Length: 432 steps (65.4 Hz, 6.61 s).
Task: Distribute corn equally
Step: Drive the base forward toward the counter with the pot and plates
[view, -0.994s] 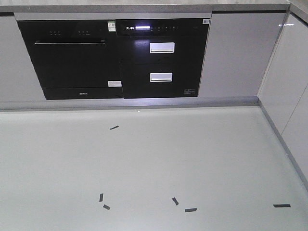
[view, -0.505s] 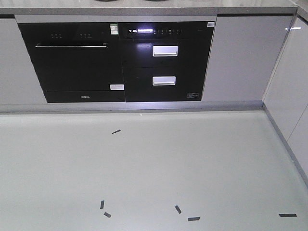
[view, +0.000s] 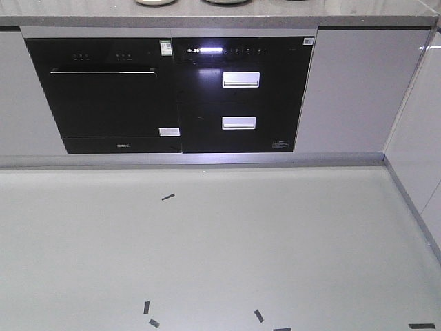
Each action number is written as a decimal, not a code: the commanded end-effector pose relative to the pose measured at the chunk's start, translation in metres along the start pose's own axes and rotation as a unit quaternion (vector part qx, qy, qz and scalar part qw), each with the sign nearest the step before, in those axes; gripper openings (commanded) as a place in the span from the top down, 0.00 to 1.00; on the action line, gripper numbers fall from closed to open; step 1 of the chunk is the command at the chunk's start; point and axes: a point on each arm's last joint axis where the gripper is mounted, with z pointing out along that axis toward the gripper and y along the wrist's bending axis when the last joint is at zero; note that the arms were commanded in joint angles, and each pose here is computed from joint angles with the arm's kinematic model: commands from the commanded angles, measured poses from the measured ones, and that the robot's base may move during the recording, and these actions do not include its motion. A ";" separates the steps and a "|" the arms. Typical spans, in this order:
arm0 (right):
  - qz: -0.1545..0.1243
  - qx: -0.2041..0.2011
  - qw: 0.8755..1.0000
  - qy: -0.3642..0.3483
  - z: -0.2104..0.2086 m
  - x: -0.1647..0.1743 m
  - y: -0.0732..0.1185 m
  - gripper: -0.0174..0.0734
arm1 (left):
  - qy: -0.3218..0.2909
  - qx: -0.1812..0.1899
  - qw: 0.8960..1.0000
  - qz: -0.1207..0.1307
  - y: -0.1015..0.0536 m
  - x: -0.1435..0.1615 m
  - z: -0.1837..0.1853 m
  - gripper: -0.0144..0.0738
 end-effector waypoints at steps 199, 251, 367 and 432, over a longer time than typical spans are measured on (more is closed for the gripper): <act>-0.008 0.005 0.999 -0.036 -0.001 -0.004 -0.001 0.82 | -0.054 0.002 0.999 -0.007 -0.001 -0.013 -0.002 0.84; -0.008 0.005 0.999 -0.036 -0.001 -0.004 -0.001 0.82 | -0.054 0.002 0.999 -0.007 -0.001 -0.013 -0.002 0.84; -0.008 0.005 0.999 -0.036 -0.001 -0.004 -0.001 0.82 | -0.054 0.002 0.999 -0.007 -0.001 -0.013 -0.002 0.84; -0.008 0.005 0.999 -0.036 -0.001 -0.004 -0.001 0.82 | -0.054 0.002 0.999 -0.007 -0.001 -0.013 -0.002 0.84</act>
